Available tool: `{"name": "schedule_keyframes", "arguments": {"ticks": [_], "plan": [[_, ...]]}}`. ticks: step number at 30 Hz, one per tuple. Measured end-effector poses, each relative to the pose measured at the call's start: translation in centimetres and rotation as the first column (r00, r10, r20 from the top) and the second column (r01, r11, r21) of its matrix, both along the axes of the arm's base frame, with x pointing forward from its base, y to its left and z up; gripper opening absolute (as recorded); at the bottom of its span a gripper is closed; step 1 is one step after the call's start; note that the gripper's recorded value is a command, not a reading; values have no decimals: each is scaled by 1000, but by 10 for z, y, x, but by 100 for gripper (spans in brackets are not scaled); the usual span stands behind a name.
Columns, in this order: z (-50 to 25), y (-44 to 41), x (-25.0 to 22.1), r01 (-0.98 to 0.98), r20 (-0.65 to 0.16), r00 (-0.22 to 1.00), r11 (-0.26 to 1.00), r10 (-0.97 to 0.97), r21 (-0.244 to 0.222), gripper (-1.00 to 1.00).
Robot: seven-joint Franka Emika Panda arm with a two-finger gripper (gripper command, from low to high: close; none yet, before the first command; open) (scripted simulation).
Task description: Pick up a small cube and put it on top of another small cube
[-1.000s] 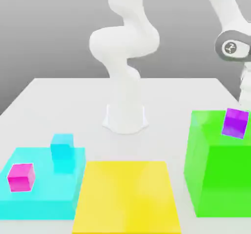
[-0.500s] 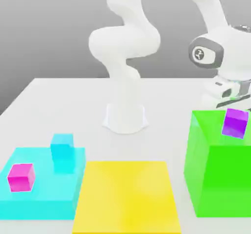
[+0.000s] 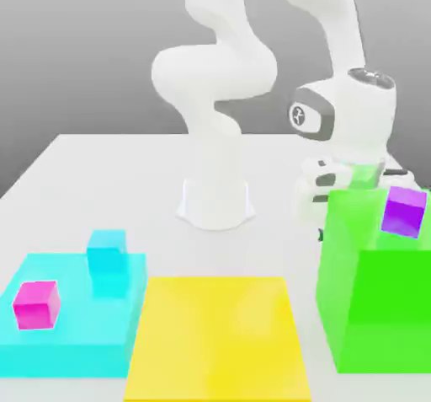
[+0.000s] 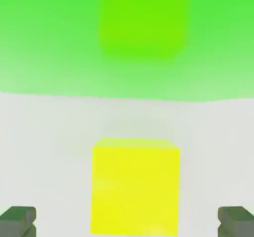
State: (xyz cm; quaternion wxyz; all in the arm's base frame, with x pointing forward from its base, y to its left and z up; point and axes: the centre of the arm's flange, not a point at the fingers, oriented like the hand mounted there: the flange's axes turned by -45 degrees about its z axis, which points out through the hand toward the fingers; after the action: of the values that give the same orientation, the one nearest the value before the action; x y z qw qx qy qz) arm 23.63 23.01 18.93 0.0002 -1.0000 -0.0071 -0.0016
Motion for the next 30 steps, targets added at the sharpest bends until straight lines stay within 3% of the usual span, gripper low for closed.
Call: {"name": "schedule_keyframes", "arguments": {"ticks": [11, 12, 30], "plan": [[-53, 1, -2, -4, -1, 1000, 1000, 4, 3, 0], [-57, 0, -3, -5, -2, 1000, 1000, 5, 1, -100], [-7, 6, -3, -14, 4, 1000, 1000, 14, 1, -100]]}}
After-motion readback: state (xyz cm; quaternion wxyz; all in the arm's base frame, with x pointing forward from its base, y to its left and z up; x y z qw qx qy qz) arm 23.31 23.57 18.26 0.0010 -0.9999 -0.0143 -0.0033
